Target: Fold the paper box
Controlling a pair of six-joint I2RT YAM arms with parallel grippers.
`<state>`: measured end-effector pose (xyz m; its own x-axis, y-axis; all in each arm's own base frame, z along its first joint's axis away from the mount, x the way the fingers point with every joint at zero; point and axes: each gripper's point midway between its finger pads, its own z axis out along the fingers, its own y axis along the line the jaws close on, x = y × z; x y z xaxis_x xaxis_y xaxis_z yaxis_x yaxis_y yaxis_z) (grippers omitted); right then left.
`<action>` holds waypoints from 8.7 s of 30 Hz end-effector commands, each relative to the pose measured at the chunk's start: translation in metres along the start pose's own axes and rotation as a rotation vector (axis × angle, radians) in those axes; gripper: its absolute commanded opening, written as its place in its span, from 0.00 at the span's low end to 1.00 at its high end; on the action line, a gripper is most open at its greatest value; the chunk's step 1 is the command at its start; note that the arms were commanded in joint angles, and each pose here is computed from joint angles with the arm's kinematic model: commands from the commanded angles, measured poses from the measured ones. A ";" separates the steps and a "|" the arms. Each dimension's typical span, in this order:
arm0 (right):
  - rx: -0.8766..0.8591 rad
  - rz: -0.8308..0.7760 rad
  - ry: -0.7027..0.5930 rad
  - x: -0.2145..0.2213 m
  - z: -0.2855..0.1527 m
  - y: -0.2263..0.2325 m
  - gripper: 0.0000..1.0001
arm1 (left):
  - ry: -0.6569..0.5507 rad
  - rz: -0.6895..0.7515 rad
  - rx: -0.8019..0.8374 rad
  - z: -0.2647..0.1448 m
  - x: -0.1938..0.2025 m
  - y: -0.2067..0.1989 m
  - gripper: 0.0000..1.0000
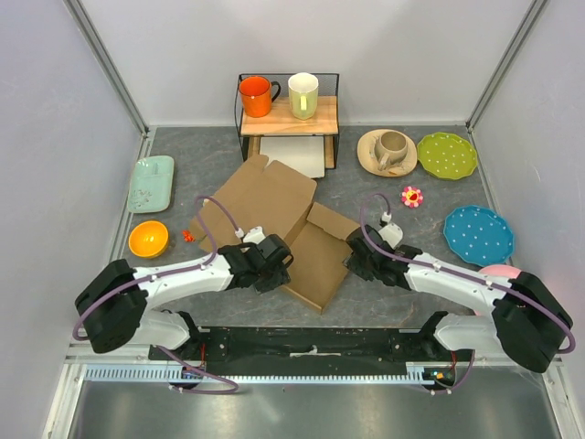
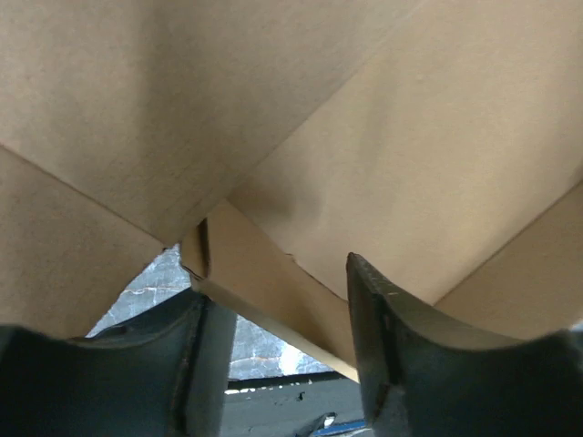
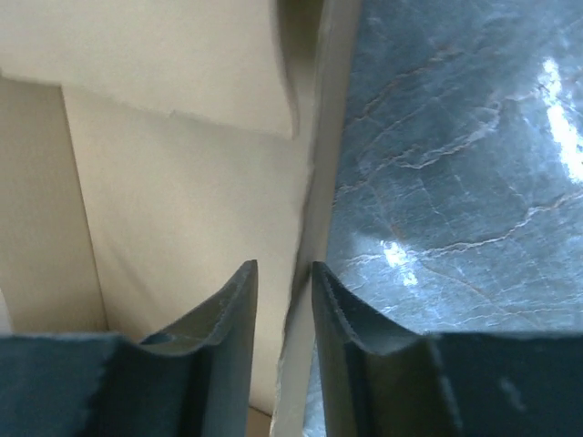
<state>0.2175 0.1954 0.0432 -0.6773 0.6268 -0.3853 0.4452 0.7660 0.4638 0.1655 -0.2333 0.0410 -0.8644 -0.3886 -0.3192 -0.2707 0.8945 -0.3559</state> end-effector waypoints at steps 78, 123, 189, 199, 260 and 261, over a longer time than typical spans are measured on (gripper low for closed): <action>0.423 -0.911 -0.081 -0.045 0.026 -0.047 0.00 | -0.250 0.255 -0.123 0.022 -0.049 0.004 0.36; 0.399 -0.832 0.043 -0.020 0.018 -0.070 0.00 | -0.387 0.204 -0.162 0.034 -0.097 0.001 0.31; 0.366 -0.761 0.036 -0.025 0.020 -0.066 0.00 | -0.281 0.252 -0.134 0.043 -0.077 0.001 0.02; 0.267 -0.734 -0.056 -0.049 0.012 -0.025 0.51 | -0.292 0.255 -0.134 0.041 -0.079 0.001 0.02; 0.230 -0.615 -0.220 -0.148 -0.018 0.047 0.85 | -0.411 0.343 -0.090 0.005 -0.140 -0.028 0.54; 0.220 -0.613 -0.213 -0.147 -0.021 0.048 0.86 | -0.417 0.346 -0.087 0.001 -0.142 -0.029 0.59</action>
<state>0.3306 0.1359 0.1139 -0.7402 0.0503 -0.6705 0.1535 0.9835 -0.0957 0.2771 -0.2055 0.0541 -0.7489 -0.1238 -0.6510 -0.0787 0.9921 -0.0981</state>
